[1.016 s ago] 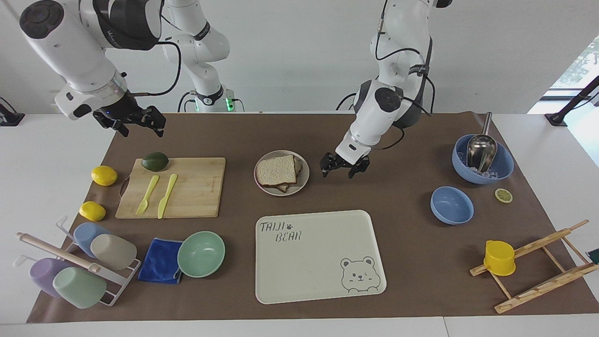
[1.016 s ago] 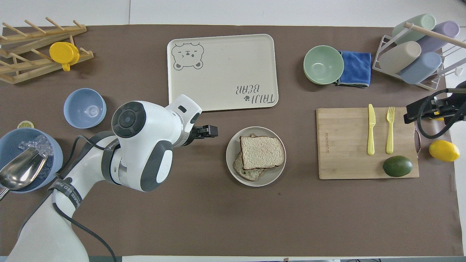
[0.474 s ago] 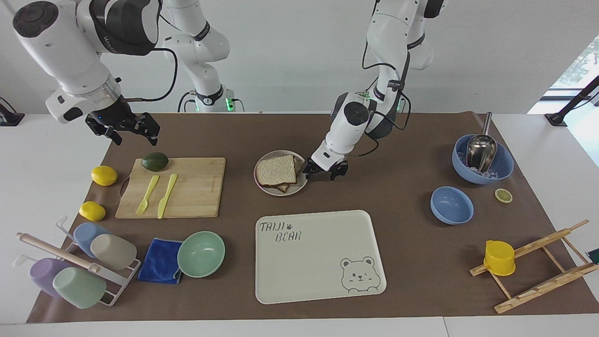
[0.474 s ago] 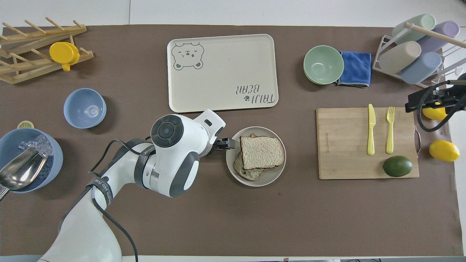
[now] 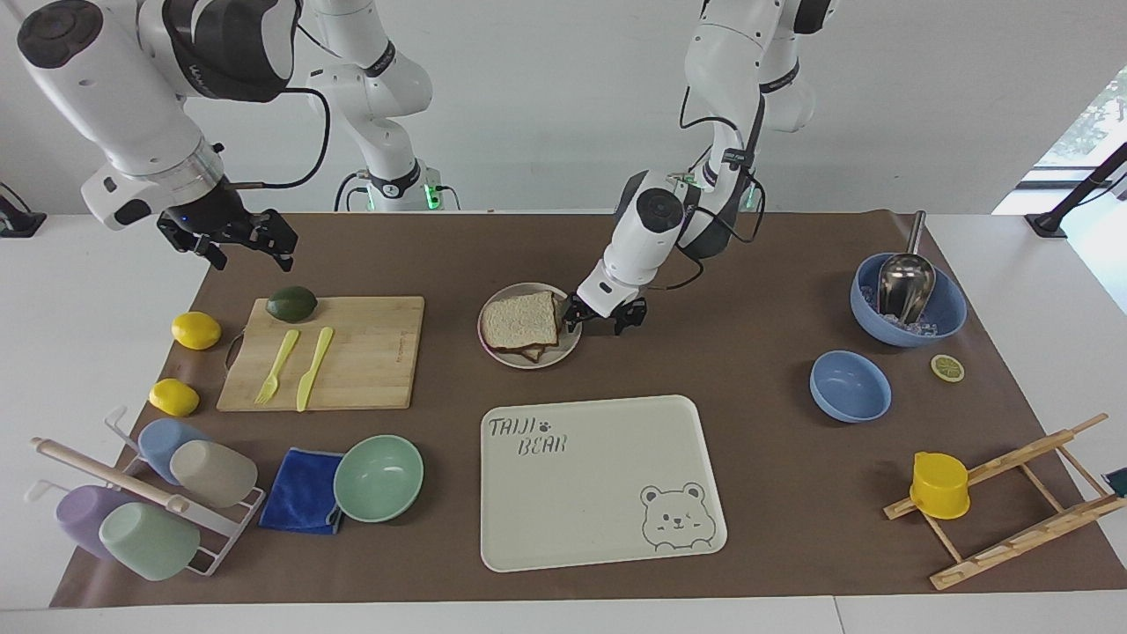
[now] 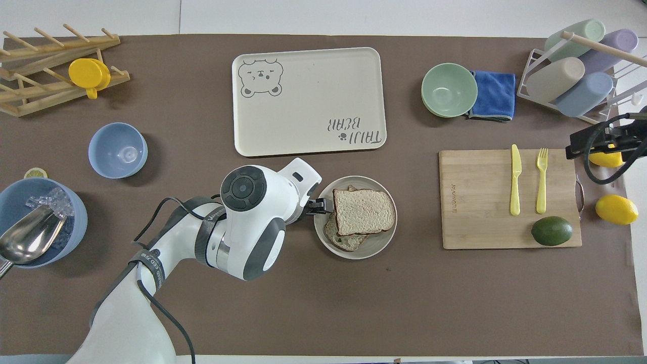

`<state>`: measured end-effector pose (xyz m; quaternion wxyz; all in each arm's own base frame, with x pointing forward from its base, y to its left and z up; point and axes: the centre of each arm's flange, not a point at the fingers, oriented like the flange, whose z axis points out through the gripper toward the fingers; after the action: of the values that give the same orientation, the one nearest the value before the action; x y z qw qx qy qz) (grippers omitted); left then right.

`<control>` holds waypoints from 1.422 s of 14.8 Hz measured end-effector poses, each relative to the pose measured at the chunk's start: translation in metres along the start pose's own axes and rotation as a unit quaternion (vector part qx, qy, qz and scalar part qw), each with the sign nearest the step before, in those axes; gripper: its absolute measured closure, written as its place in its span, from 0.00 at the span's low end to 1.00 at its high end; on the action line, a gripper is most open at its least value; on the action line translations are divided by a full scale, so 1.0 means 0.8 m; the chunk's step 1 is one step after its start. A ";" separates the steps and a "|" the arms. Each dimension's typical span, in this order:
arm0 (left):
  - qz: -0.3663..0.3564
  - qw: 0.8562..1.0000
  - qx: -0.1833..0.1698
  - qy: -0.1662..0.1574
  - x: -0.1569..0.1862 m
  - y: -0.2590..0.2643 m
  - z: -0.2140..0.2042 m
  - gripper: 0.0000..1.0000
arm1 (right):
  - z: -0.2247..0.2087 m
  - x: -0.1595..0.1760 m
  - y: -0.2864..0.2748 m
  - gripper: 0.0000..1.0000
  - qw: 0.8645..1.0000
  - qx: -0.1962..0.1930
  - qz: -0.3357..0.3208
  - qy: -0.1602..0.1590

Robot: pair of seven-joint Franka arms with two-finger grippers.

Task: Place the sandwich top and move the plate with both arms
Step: 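Reach the left gripper to the rim of the sandwich plate, then grip the plate rim with the left gripper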

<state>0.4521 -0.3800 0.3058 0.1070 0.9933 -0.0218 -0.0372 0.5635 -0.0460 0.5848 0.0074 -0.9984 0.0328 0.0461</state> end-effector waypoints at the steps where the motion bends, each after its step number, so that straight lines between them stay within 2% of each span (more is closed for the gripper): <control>1: 0.000 1.000 0.002 -0.005 -0.002 0.000 0.001 0.02 | -0.001 -0.001 0.000 0.00 1.000 0.000 0.000 0.000; 2: 0.000 1.000 0.003 -0.008 -0.003 0.000 0.000 0.06 | -0.001 -0.001 0.000 0.00 1.000 0.000 0.000 0.001; 5: -0.001 1.000 0.007 -0.017 -0.005 -0.003 -0.004 0.10 | -0.001 -0.001 -0.001 0.00 1.000 0.000 -0.001 0.000; 7: 0.000 1.000 0.006 -0.017 -0.005 -0.002 -0.005 0.20 | 0.000 -0.002 -0.002 0.00 1.000 0.000 -0.002 -0.002; 10: -0.005 1.000 0.000 -0.019 -0.007 0.001 -0.006 0.22 | 0.001 -0.004 -0.004 0.00 1.000 0.000 -0.003 -0.006; 13: -0.009 1.000 -0.002 -0.020 -0.012 0.008 -0.005 0.30 | 0.007 -0.007 -0.004 0.00 1.000 0.001 -0.003 -0.013; 14: -0.012 1.000 -0.003 -0.020 -0.014 0.010 -0.005 0.30 | 0.010 -0.008 -0.003 0.00 1.000 0.002 -0.003 -0.015; 16: -0.013 1.000 -0.002 -0.020 -0.018 0.015 -0.003 0.42 | 0.012 -0.010 -0.003 0.00 1.000 0.002 -0.003 -0.018; 19: -0.015 1.000 -0.004 -0.012 -0.022 0.016 0.002 0.46 | 0.012 -0.011 -0.003 0.00 1.000 0.002 -0.003 -0.018; 20: -0.014 1.000 -0.005 -0.008 -0.025 0.016 0.006 0.54 | 0.012 -0.011 -0.003 0.00 1.000 0.002 -0.003 -0.018; 21: -0.015 1.000 -0.005 -0.004 -0.028 0.016 0.010 0.54 | 0.013 -0.011 -0.003 0.00 1.000 0.002 -0.003 -0.018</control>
<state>0.4286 -0.3932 0.3025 0.1115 0.9928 -0.0073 -0.0432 0.5541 -0.0429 0.5756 0.0105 -0.9975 0.0296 0.0640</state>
